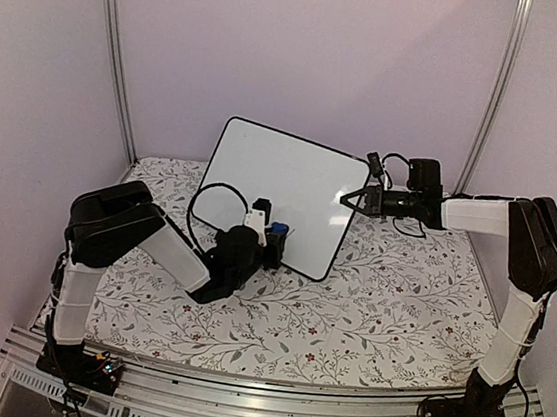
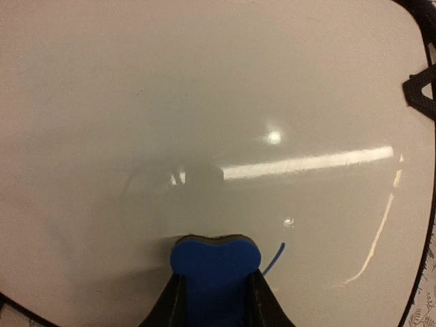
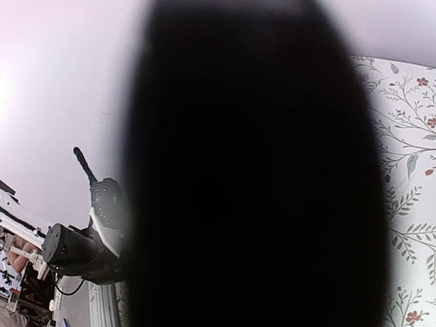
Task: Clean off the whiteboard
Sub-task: Erase the center of the whiteboard.
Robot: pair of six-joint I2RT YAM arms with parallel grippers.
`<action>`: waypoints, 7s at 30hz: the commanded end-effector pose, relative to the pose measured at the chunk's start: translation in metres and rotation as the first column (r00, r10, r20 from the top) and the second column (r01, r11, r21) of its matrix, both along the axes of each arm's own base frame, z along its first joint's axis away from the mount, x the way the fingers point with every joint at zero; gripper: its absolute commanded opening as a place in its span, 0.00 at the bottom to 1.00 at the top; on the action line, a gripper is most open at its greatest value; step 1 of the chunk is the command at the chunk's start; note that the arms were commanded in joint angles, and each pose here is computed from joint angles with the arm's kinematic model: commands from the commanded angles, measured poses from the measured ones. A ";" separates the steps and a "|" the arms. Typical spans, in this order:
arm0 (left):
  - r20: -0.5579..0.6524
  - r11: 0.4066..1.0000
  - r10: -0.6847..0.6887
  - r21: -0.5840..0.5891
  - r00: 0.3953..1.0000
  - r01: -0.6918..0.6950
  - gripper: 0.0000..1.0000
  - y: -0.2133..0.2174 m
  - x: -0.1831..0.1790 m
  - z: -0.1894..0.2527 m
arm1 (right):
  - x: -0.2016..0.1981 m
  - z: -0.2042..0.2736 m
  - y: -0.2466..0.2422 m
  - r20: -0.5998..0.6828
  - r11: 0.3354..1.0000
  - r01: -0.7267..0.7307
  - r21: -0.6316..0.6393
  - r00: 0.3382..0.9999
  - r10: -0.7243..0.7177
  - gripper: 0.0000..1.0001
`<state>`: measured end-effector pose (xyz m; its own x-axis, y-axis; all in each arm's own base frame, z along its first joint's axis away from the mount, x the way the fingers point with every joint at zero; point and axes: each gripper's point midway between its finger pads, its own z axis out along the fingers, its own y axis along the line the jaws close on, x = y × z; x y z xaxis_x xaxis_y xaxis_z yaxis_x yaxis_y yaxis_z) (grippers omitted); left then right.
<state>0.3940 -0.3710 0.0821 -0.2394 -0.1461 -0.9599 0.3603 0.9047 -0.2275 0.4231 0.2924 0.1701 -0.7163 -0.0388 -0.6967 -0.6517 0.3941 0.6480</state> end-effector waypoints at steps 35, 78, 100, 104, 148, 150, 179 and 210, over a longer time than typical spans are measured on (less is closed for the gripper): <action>-0.107 0.999 -0.011 0.036 0.994 0.015 0.00 -0.011 0.027 -0.016 | -0.084 -0.072 0.029 -0.335 0.976 -0.212 -0.057 0.925 0.181 0.01; -0.159 0.994 -0.026 0.102 0.987 0.043 0.00 0.023 0.008 -0.053 | -0.085 -0.074 0.030 -0.345 0.975 -0.214 -0.058 0.921 0.182 0.02; 0.048 0.987 -0.161 0.032 0.986 0.159 0.00 -0.027 0.029 0.010 | -0.084 -0.077 0.031 -0.348 0.974 -0.219 -0.060 0.919 0.185 0.02; 0.020 0.985 -0.163 0.053 0.986 0.162 0.00 -0.022 0.026 -0.001 | -0.084 -0.077 0.031 -0.348 0.974 -0.220 -0.061 0.919 0.185 0.02; -0.164 0.977 -0.064 0.190 0.984 0.095 0.00 0.020 -0.005 -0.075 | -0.086 -0.081 0.032 -0.358 0.973 -0.224 -0.059 0.914 0.189 0.02; -0.158 0.975 -0.068 0.198 0.985 0.099 0.00 0.016 -0.008 -0.075 | -0.086 -0.081 0.031 -0.359 0.973 -0.223 -0.060 0.914 0.187 0.02; -0.197 0.965 -0.074 0.232 0.978 0.120 0.00 -0.003 -0.029 -0.077 | -0.087 -0.077 0.031 -0.349 0.973 -0.222 -0.063 0.918 0.187 0.02; -0.139 0.954 -0.140 0.248 0.980 0.172 0.00 0.028 0.010 -0.026 | -0.088 -0.077 0.031 -0.347 0.972 -0.227 -0.063 0.918 0.192 0.02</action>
<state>0.4265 -0.3389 0.1000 -0.2814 -0.0143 -0.9595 0.3590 0.9257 -0.1191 0.4252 0.2996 0.1678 -0.7151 -0.0431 -0.6977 -0.6553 0.3889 0.6475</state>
